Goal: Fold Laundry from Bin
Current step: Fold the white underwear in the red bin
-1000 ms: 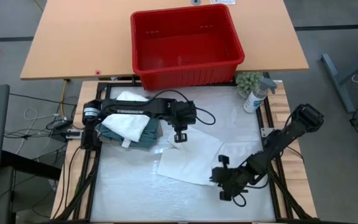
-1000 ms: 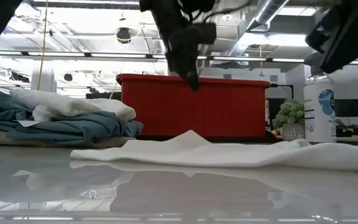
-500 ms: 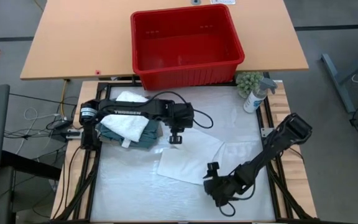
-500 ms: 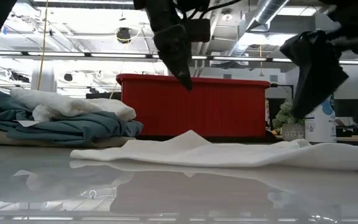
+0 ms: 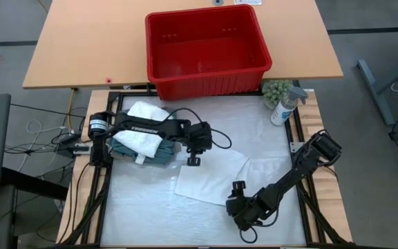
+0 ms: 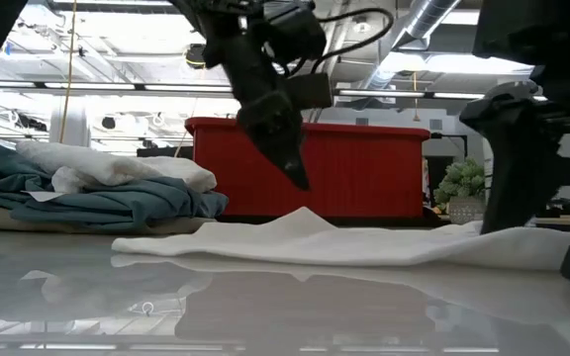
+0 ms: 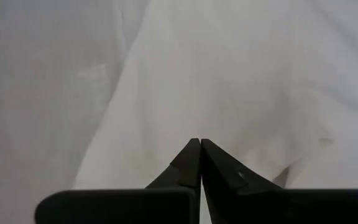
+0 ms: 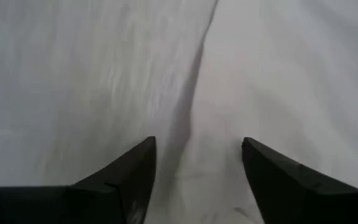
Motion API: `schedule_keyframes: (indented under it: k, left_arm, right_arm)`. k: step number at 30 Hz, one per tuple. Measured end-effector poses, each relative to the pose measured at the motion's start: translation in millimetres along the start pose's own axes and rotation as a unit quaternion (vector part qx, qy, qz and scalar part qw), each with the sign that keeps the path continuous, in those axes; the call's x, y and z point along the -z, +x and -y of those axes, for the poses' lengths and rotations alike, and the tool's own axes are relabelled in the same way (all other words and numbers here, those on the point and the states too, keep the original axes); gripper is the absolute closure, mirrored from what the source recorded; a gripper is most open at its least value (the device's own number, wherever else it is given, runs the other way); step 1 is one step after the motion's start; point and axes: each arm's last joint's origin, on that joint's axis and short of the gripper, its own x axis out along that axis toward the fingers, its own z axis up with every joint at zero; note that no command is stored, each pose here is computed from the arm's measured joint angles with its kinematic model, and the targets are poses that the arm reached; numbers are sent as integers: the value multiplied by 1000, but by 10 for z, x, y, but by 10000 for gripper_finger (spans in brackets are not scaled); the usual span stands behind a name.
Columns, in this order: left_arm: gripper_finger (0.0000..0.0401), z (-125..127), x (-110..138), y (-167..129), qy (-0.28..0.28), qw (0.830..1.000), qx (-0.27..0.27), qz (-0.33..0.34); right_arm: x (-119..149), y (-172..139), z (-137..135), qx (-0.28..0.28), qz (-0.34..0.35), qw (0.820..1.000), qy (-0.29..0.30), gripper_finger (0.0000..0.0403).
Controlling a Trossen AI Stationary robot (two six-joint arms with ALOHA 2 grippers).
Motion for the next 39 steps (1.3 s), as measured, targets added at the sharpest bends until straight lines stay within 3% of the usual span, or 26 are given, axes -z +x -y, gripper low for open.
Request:
schedule_keyframes:
  k: [4, 14, 20, 27, 35, 39]
  left_arm:
    - [401, 23, 88, 87, -7, 1000, 6, 13]
    - [401, 73, 206, 175, -16, 999, 37, 21]
    - [401, 148, 232, 227, -18, 998, 49, 43]
    - [401, 260, 443, 339, -22, 998, 56, 32]
    - [401, 285, 556, 377, -31, 998, 59, 23]
    - [401, 288, 556, 376, -31, 997, 68, 24]
  right_arm:
    - [21, -2, 1, 2, -9, 1000, -5, 189]
    - [27, -5, 1, -11, -22, 999, 23, 377]
    - [-85, -100, 17, -9, -46, 999, 18, 368]
    - [-276, -246, 78, 3, -67, 998, 19, 378]
    - [-407, -251, 209, -93, -111, 988, 59, 378]
    - [-495, -446, 382, -107, -90, 987, 83, 378]
